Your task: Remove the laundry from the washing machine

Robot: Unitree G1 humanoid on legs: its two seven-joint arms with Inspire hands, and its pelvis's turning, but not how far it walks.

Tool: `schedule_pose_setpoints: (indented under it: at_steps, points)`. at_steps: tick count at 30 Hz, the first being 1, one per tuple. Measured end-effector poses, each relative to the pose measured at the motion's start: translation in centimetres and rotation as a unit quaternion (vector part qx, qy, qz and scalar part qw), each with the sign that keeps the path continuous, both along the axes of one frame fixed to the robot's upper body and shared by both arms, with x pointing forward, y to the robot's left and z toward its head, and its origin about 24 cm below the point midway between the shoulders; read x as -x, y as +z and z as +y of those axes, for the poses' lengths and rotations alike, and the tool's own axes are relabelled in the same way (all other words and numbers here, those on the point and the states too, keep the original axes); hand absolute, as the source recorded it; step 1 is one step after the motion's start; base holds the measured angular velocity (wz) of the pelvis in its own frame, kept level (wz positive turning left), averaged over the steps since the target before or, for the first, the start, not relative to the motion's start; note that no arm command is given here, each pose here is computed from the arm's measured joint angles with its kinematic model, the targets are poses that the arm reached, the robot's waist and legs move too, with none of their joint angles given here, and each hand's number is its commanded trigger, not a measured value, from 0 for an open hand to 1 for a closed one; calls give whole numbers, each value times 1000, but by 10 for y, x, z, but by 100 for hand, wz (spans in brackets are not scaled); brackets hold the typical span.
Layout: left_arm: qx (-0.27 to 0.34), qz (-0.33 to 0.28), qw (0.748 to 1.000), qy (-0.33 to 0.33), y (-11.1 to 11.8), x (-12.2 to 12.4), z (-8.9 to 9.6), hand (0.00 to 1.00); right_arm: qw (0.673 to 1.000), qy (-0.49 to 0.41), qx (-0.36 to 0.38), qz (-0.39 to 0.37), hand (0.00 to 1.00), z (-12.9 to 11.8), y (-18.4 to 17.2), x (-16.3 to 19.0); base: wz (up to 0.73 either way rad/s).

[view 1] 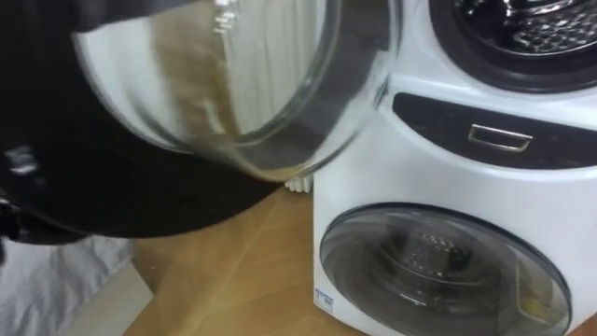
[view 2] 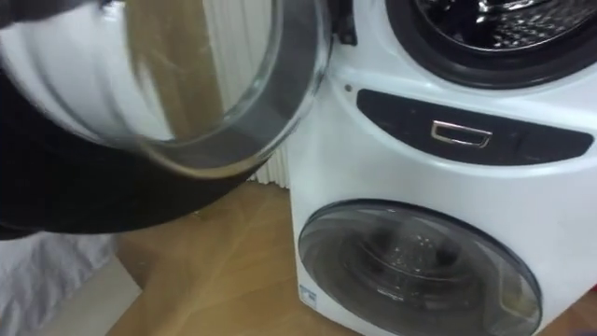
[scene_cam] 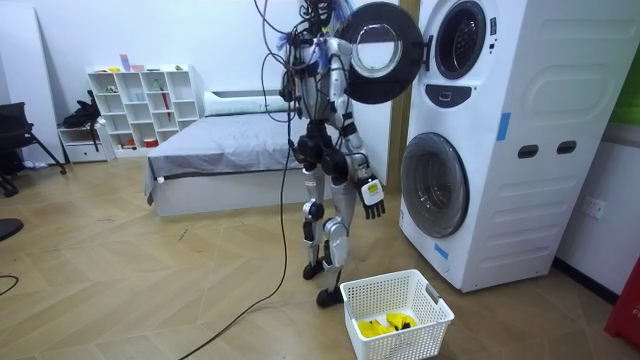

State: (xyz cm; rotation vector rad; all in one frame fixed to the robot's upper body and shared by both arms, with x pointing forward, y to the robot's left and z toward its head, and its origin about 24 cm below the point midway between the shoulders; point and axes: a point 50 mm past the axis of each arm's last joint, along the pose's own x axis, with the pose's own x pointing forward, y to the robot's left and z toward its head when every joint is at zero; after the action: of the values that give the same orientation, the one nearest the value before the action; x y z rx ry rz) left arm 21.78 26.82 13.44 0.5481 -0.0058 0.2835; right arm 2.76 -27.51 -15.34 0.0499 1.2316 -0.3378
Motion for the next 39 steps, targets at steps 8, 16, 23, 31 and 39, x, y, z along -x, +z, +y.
schedule_pose_setpoints:
  at_steps: [8,16,23,31,39]
  points:
    - [49,28,971,-233,-9,-3,-70,0,1000,27,-1,-13,0,10,-2,-21,-32]
    - [161,13,883,-440,-10,3,-135,0,999,24,-10,-24,0,20,-3,-30,-27]
    - [183,50,852,-487,-25,7,-153,0,999,23,-14,-26,0,26,-5,-34,-4]
    - [177,75,853,-485,-40,3,-165,0,999,35,-19,-30,0,35,-6,-40,-18]
    - [188,134,877,-422,-78,-6,-157,0,998,52,-23,-37,0,40,-6,-49,-22]
